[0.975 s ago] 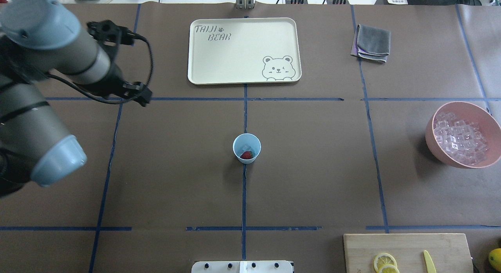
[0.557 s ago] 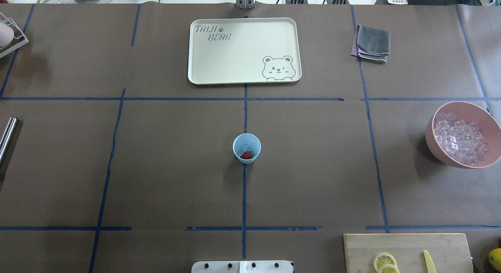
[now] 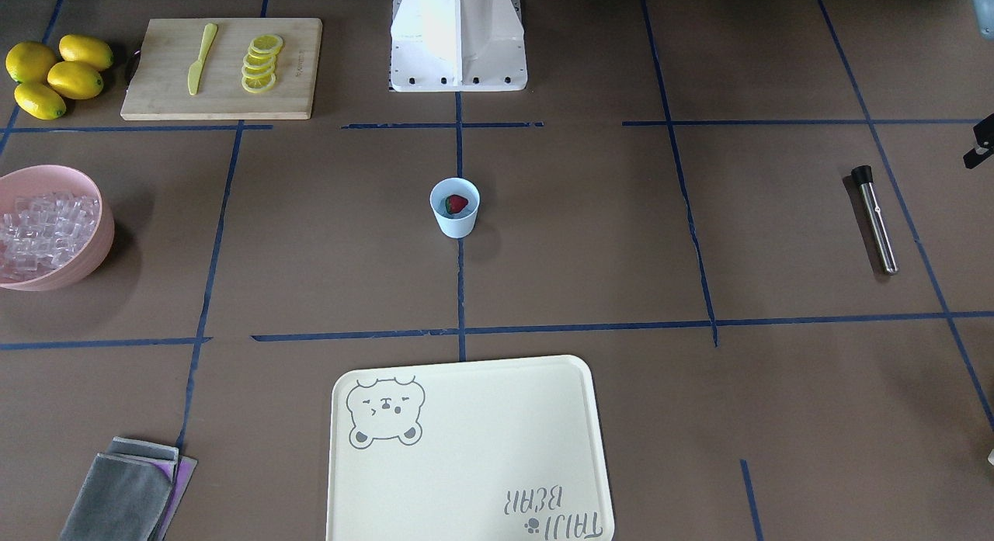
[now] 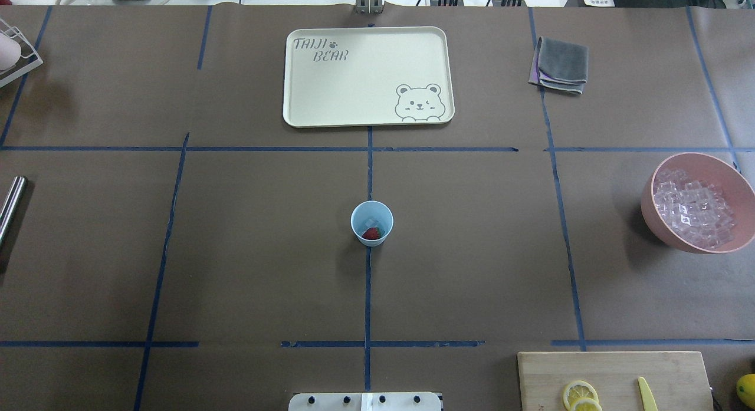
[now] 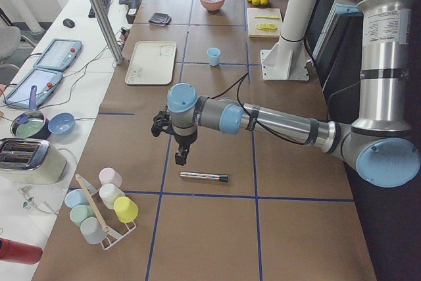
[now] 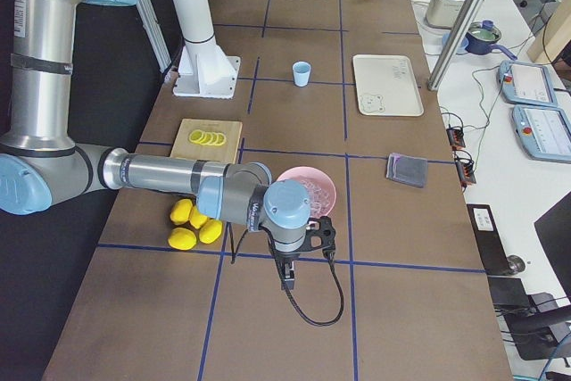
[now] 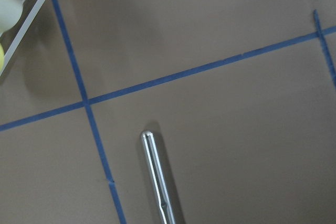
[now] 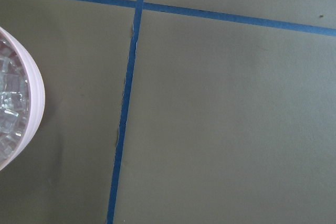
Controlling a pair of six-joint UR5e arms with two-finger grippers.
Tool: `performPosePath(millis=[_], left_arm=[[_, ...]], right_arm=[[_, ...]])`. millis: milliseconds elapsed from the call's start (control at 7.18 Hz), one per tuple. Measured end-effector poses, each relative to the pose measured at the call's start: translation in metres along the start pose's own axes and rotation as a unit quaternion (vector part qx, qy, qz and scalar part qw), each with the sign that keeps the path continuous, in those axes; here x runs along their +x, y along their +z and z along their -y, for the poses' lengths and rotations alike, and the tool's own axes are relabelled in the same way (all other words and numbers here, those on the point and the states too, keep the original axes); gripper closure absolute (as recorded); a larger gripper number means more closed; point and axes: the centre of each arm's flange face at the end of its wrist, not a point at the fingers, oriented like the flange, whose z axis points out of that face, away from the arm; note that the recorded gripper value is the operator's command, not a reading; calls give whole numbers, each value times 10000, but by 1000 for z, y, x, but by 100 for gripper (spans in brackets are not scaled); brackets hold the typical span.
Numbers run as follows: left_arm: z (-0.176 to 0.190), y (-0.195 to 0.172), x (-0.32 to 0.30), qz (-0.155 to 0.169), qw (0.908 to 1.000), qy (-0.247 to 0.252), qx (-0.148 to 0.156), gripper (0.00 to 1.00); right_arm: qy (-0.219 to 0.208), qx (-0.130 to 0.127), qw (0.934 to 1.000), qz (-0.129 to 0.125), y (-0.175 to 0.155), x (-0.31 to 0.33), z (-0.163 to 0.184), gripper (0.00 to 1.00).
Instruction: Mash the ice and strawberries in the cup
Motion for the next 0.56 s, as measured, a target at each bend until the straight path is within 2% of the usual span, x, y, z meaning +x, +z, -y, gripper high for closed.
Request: performPosePath(millis=[279,557], left_arm=[[3,42,-13,-98,9989,-353,289,0],[0,103,5,-106,9981,-493,362,0]], right_arm=[[0,-1,10000,0,0,0,0,0],[3,-5,10000,1,0,0,-1,0]])
